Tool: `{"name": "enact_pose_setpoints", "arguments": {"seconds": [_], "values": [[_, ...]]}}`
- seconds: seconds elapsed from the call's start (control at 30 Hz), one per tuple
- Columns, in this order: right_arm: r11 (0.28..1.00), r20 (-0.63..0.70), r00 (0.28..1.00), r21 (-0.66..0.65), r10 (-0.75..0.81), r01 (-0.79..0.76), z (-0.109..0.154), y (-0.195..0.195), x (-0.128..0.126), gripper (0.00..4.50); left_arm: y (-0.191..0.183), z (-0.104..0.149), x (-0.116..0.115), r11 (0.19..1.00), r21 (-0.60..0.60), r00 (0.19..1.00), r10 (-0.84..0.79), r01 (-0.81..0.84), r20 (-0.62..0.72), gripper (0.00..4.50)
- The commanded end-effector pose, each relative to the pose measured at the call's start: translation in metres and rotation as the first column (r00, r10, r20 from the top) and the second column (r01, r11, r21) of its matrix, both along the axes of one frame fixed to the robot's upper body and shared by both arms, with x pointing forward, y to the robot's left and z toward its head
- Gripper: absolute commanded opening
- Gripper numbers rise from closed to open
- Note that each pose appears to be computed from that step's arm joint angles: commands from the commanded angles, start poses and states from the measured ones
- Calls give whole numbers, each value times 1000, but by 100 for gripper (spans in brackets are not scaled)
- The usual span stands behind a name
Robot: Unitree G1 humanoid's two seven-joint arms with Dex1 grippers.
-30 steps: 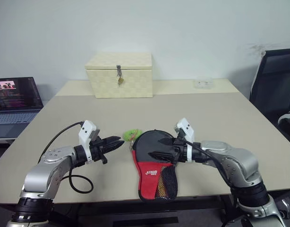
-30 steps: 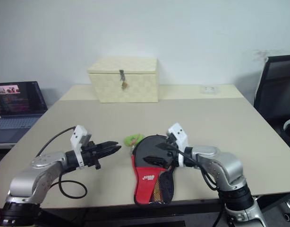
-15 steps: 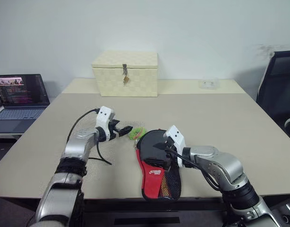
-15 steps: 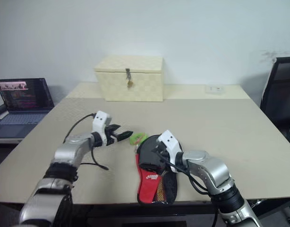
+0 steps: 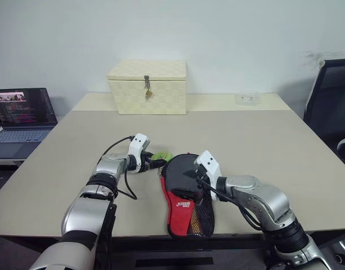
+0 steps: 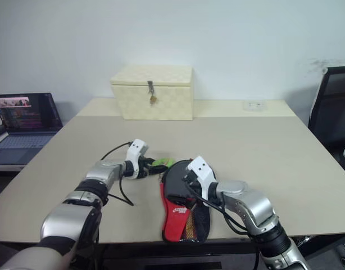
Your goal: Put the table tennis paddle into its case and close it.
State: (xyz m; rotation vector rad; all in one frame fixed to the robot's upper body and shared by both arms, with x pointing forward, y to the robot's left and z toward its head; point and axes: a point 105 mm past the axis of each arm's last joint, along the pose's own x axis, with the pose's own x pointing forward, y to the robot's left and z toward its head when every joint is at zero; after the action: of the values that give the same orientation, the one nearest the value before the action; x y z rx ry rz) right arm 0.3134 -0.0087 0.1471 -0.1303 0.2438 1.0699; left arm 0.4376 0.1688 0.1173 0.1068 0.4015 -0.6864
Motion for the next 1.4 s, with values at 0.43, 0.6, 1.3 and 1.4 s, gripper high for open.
{"name": "enact_pose_setpoints", "arguments": {"seconds": [0.43,0.6,1.3,1.4], "values": [[977,-1,994,-187,-109,107,-55,-5,31,450,5,3,4,999,25,999,40,-41,33,1],[969,-18,994,-226,-106,99,-68,-5,28,450,6,20,19,986,103,983,115,-130,146,1],[949,-99,993,-313,-62,28,-98,-10,-7,450,-97,70,37,897,439,891,-169,-38,422,1],[948,-115,992,-319,-61,21,-102,-12,-16,450,-116,72,34,876,482,865,-243,1,440,1]]}}
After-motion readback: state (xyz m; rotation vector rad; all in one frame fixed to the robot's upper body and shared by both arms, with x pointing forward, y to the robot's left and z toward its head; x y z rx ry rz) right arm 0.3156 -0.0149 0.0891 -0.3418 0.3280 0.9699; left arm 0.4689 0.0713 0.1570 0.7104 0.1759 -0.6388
